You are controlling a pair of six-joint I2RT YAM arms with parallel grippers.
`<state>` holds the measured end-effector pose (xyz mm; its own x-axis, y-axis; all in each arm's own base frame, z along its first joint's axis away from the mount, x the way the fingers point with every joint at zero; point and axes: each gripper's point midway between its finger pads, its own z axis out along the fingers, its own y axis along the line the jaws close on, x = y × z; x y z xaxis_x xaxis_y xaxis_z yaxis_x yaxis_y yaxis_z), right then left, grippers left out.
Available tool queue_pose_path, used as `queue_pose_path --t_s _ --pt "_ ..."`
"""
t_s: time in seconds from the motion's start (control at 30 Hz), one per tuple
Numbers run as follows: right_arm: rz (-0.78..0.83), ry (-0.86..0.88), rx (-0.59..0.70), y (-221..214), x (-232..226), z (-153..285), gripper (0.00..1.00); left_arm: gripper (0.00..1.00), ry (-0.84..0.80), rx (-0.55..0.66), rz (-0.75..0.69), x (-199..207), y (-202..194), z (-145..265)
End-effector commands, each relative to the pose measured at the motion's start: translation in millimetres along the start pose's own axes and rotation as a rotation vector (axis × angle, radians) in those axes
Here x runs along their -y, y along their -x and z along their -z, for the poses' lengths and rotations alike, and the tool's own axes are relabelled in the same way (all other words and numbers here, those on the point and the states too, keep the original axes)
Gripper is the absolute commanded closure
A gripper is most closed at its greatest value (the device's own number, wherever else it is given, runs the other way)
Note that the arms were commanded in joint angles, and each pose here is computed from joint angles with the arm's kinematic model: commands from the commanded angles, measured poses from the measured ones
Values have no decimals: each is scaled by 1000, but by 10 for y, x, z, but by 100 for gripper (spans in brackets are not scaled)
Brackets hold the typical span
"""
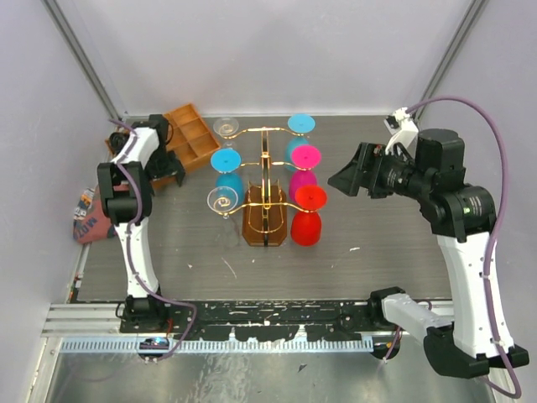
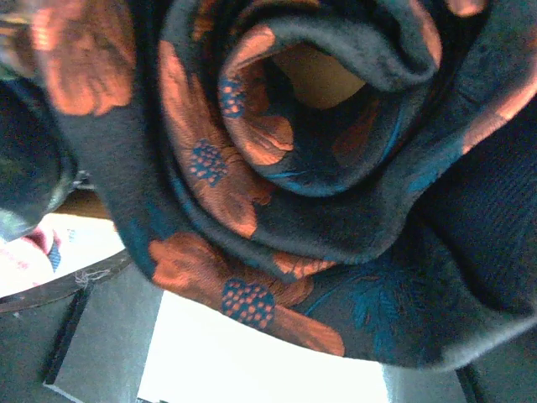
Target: Take the wine glass off the wine glass rack
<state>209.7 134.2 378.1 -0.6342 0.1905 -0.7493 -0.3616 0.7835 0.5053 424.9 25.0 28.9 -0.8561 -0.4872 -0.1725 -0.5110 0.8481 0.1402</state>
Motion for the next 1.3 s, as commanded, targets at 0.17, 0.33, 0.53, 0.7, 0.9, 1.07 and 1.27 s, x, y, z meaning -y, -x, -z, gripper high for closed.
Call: queue_pose_path --t_s 0.17,0.33,0.53,0.7,0.9,1.07,1.27 --pt "25 7 35 314 31 -263 18 2 -235 223 172 39 382 923" --pt "68 -90 9 564 338 -667 32 2 -374 146 144 179 -308 1214" --pt "10 -110 15 906 630 -1192 47 2 -500 244 148 -9 -877 1605" --pt "-48 -80 33 1113 876 -1519 48 2 -481 265 94 -310 -1179 1848" --pt "-88 -54 -40 1121 1057 -1915 45 2 -483 351 54 -548 -1320 2093" --pt "-127 19 -50 1130 1058 -2160 45 2 -499 361 31 -596 -1403 2157" --pt "-149 67 -66 1107 1069 -2310 45 2 -487 316 -5 -578 -1464 2058"
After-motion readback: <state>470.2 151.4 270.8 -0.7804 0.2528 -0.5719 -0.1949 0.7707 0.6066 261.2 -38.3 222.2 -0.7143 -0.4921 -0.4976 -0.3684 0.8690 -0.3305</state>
